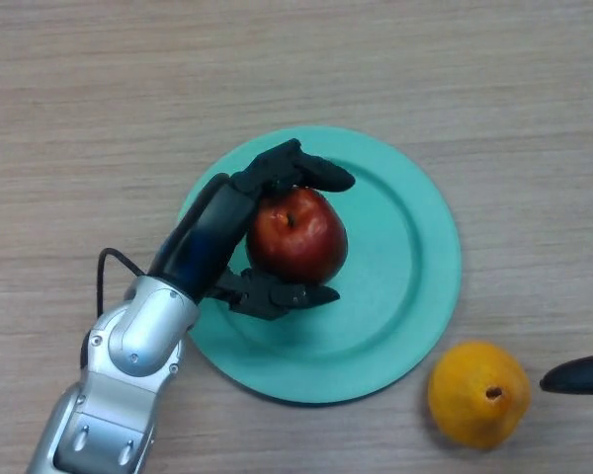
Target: Pick up the red apple and place it on the plate
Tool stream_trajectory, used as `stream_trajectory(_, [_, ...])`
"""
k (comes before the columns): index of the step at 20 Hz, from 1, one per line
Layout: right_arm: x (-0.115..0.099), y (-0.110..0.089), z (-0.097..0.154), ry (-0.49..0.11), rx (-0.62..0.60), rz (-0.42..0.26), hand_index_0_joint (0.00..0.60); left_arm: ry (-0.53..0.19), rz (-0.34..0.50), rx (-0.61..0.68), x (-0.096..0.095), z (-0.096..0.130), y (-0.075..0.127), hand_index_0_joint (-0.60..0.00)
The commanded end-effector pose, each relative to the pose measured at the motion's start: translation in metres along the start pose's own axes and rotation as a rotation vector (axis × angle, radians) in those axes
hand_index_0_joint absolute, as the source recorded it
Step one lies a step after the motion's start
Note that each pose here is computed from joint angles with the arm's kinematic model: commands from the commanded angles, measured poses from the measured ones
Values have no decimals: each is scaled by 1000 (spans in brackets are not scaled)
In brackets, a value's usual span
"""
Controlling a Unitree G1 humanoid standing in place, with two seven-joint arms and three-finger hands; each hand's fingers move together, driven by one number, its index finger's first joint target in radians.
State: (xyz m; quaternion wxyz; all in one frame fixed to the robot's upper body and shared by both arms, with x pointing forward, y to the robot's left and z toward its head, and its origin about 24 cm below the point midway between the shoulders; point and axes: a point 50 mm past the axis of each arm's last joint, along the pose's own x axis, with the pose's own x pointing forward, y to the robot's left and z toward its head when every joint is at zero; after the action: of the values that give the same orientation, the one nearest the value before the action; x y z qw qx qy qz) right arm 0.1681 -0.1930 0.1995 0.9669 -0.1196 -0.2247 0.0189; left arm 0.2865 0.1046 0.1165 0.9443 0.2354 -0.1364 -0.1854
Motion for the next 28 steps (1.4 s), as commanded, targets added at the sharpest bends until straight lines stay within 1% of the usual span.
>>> stream_trajectory(1, [-6, -6, 29, -214, -92, -36, 0, -198, 60, 3, 5, 31, 17, 0])
stream_trajectory(4, [-8, -8, 29, -215, -102, -44, 0, -201, 90, -3, 5, 32, 22, 0])
stream_trajectory(5, [-8, -8, 28, -212, -104, -46, 0, -204, 108, -17, 4, 35, 27, 0])
stream_trajectory(8, [-7, -8, 29, -209, -105, -42, 0, -241, 159, -37, -3, 54, 45, 0])
stream_trajectory(10, [-5, -7, 29, -211, -111, -33, 0, -277, 175, -77, -13, 70, 60, 0])
stream_trajectory(11, [-3, -6, 30, -213, -115, -28, 0, -290, 180, -71, -19, 77, 67, 0])
stream_trajectory(12, [-2, -4, 30, -215, -122, -23, 0, -294, 191, -74, -25, 83, 74, 0])
stream_trajectory(13, [0, -3, 31, -217, -120, -18, 0, -296, 211, -106, -33, 86, 83, 0])
stream_trajectory(14, [1, -2, 31, -214, -115, -11, 0, -303, 226, -98, -39, 90, 90, 0])
stream_trajectory(17, [5, 1, 32, -226, -118, -1, 0, -314, 281, -225, -63, 90, 108, 0])
stream_trajectory(19, [9, 3, 33, -224, -114, 2, 0, -314, 308, -265, -82, 88, 114, 0])
stream_trajectory(21, [11, 4, 33, -227, -101, 5, 0, -332, 333, -264, -95, 88, 120, 0])
stream_trajectory(23, [13, 7, 33, -226, -94, 16, 0, -348, 337, -258, -109, 92, 128, 0])
stream_trajectory(25, [15, 10, 34, -228, -87, 26, 0, -361, 339, -234, -115, 94, 133, 0])
stream_trajectory(26, [17, 11, 34, -227, -76, 25, 0, -371, 364, -223, -116, 92, 134, 0])
stream_trajectory(27, [18, 12, 34, -226, -71, 26, 0, -371, 382, -223, -116, 89, 134, 0])
stream_trajectory(28, [20, 13, 35, -223, -70, 30, 0, -353, 390, -224, -116, 87, 133, 0])
